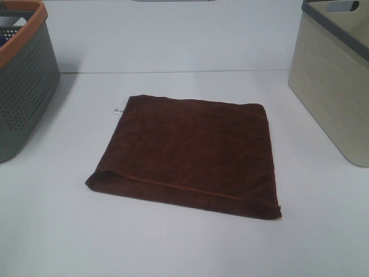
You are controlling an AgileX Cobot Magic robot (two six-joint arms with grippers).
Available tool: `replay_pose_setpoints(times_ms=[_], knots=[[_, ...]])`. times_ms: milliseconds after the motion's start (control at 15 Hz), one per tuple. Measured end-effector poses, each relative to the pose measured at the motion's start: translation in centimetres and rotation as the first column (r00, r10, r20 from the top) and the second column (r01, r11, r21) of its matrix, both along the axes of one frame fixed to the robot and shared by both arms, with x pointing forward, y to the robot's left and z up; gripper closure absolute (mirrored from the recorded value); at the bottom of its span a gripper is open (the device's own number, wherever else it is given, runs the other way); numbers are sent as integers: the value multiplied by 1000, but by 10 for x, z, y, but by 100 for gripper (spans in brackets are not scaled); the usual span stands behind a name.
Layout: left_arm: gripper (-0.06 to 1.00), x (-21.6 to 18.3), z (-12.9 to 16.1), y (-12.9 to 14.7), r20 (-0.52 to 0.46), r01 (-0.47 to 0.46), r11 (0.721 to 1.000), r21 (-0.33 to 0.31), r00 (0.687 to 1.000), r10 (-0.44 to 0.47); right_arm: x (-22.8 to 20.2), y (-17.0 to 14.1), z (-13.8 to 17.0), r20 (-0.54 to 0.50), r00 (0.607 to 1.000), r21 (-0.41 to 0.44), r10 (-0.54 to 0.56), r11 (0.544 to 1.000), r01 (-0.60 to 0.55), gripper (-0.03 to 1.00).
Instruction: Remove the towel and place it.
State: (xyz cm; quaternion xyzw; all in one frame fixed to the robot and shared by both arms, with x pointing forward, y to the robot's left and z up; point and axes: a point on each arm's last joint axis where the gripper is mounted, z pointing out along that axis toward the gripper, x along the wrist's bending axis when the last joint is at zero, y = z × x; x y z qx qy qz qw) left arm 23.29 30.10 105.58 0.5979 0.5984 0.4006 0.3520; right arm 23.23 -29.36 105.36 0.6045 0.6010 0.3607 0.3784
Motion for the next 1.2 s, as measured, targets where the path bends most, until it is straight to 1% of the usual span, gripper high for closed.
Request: replay_pose_setpoints(times_ms=[67,133,1200], knots=[[20,0,0,-1,0,28,999,23,1000,-28,1,0,0,4,1000,-5,1,1000,-1,34],[20,0,0,-1,-1,30,999,28,1000,-30,1,0,0,4,1000,-5,0,1000,0,34],[20,0,0,-2,0,32,999,29,999,-32,1,0,0,5,1000,-6,1,1000,-1,34]])
